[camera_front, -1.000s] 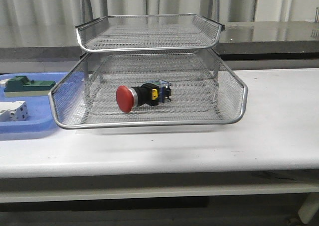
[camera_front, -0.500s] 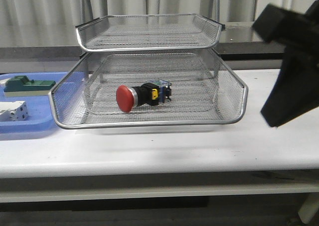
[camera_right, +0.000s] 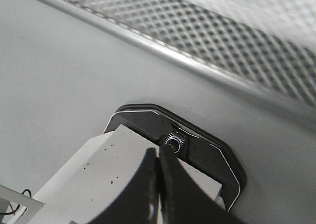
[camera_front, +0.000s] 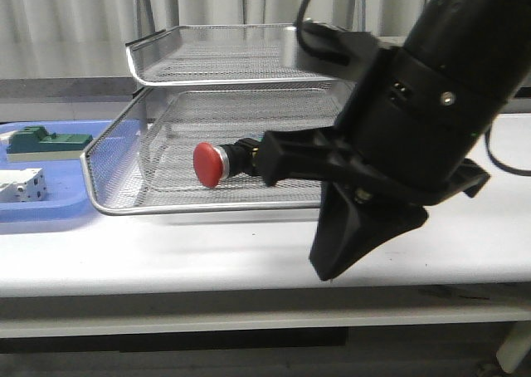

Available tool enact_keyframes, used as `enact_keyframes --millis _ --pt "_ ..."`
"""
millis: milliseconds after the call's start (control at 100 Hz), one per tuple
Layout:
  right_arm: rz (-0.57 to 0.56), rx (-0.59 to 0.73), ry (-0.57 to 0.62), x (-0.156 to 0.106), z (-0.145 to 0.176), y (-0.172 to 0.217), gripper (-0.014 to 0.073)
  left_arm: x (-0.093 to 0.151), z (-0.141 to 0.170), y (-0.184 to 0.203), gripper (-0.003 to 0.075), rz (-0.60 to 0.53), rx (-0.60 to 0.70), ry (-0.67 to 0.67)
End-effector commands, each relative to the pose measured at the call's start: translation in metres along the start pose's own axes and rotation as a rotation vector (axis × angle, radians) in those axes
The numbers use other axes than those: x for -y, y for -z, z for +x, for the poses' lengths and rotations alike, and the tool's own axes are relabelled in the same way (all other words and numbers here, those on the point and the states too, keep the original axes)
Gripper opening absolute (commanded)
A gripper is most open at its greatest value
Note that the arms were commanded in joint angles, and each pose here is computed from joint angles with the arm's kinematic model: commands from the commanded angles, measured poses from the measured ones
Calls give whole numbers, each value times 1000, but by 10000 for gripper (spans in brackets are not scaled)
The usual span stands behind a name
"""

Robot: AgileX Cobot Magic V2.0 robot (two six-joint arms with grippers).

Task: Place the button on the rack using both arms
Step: 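Push the middle wire tray back into the rack with the right gripper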

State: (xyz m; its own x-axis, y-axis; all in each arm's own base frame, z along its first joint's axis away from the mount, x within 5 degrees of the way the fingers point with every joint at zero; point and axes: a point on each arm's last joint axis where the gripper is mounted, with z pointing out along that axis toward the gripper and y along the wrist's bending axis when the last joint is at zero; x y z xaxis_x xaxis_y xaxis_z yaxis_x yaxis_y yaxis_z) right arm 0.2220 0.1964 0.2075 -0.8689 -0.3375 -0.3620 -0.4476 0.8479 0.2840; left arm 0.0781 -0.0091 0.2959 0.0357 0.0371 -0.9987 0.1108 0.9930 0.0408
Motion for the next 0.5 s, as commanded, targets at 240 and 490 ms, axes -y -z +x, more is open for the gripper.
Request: enact_keyframes --millis 240,490 --pt "8 57 89 -13 -31 -11 -66 -3 -15 0 4 -29 91 19" --pt "61 114 192 -13 -46 -4 -66 -3 -15 0 4 -29 91 19"
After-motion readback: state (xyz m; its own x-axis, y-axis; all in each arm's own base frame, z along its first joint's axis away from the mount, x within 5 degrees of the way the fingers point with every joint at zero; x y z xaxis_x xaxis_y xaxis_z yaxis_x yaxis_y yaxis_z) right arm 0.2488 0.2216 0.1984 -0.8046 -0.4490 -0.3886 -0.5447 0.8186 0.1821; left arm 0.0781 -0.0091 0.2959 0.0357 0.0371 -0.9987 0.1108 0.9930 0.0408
